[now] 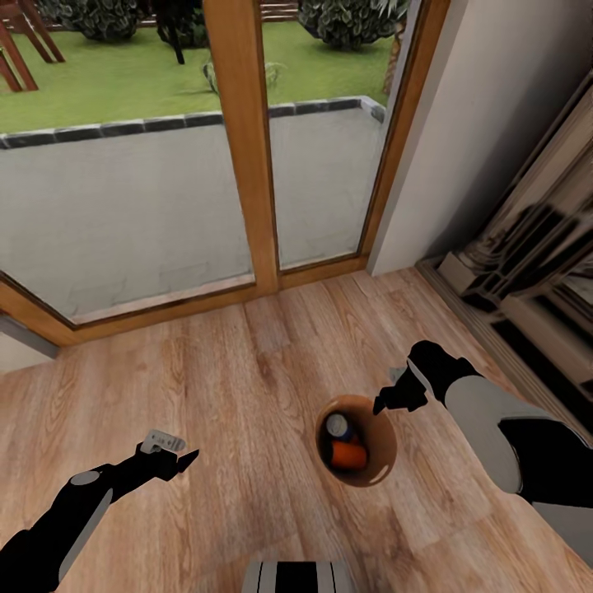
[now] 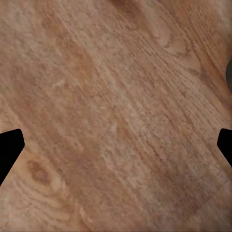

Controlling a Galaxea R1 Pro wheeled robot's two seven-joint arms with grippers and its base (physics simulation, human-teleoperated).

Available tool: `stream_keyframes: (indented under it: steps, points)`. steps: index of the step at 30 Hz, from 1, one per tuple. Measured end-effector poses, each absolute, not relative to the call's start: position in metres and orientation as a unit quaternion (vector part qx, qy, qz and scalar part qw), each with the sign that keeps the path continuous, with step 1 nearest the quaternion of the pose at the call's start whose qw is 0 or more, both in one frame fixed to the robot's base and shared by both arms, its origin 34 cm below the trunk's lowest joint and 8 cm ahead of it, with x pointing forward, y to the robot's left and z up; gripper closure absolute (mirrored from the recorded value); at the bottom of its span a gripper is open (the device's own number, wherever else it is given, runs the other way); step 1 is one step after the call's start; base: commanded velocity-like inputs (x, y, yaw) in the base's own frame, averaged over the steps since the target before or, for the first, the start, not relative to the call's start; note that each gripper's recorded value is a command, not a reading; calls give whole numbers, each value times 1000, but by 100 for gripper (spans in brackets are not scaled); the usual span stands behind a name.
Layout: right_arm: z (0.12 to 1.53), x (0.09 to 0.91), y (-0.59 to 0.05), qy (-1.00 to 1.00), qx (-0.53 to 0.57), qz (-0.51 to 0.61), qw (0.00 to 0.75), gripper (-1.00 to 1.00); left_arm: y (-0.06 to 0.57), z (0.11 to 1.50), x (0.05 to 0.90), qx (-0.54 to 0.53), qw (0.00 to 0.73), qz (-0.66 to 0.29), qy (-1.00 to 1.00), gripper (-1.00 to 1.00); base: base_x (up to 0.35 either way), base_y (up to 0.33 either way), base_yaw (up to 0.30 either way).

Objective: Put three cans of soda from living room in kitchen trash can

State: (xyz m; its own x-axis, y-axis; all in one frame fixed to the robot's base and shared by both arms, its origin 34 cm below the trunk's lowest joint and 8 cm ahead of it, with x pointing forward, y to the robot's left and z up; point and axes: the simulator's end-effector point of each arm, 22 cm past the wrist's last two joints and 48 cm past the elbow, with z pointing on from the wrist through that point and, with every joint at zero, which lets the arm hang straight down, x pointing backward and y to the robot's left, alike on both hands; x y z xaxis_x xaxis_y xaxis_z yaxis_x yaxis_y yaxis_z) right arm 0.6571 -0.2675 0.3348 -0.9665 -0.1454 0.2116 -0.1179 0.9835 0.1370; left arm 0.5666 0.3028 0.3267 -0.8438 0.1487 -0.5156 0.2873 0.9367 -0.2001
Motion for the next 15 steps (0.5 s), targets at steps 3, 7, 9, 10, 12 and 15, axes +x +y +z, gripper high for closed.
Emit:
stream_keyframes:
  steps: [3, 7, 9, 10, 12, 15]
  points:
    - [339, 660, -267, -990, 70, -63, 104, -100, 303, 333, 568, 115, 255, -136, 951, -100, 0, 0, 0]
    - [344, 660, -268, -990, 74, -64, 98, -100, 303, 341, 569, 115, 254, -136, 951, -100, 0, 0, 0]
    - [346, 660, -268, -990, 75, -64, 97, -100, 303, 346, 570, 115, 254, -136, 951, -100, 0, 0, 0]
    - [348, 659, -268, -990, 75, -64, 97, -100, 303, 348, 571, 115, 254, -136, 951, -100, 0, 0, 0]
    - [351, 658, -268, -990, 76, -64, 98, -100, 303, 352, 571, 115, 254, -136, 951, -100, 0, 0, 0]
    - [355, 657, -268, -990, 76, -64, 99, -100, 303, 358, 573, 115, 254, -136, 951, -100, 0, 0, 0]
